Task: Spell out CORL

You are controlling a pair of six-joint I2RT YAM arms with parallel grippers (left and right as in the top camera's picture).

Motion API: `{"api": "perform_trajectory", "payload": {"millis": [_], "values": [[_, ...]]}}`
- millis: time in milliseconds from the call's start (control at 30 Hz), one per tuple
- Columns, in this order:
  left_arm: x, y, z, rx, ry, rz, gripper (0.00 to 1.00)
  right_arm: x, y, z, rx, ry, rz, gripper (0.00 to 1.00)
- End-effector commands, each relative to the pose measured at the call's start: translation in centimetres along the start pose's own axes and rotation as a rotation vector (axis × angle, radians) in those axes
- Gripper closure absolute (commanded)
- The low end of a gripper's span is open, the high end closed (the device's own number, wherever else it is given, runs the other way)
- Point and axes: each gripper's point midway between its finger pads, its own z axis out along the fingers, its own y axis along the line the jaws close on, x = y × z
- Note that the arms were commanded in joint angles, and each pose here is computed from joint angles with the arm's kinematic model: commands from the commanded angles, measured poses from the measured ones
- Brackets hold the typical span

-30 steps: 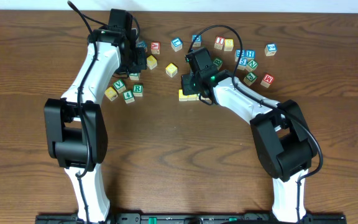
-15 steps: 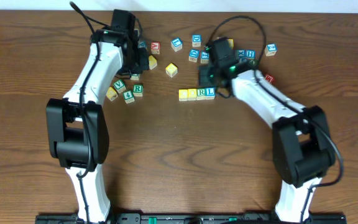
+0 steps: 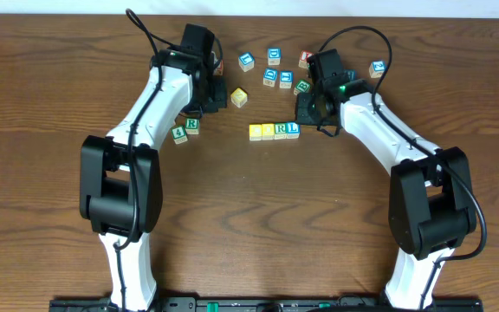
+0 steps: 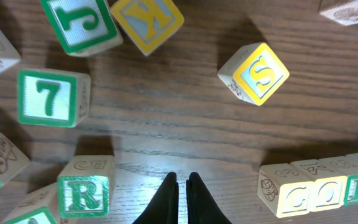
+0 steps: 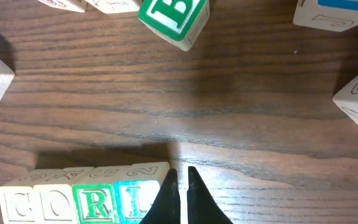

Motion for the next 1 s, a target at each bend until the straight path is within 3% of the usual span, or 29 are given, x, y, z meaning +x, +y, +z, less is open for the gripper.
{"api": "perform_trajectory", "payload": {"millis": [0, 200, 967], "values": [[0.5, -1.1, -0.2, 0.029, 0.01, -0.006, 0.92, 1.6, -0.4, 1.4, 0.003, 0.033, 0.01, 0.99], [0.8, -1.7, 0.1, 0.054, 0.016, -0.006, 0.92, 2.8, 0.2, 2.7, -0.091, 0.041, -0.034, 0.99], [3.2, -3.1, 2.6, 0.176, 0.07, -0.05, 0.92, 3.5, -1.0, 3.7, -0.095, 0.034, -0.013, 0.99]]}}
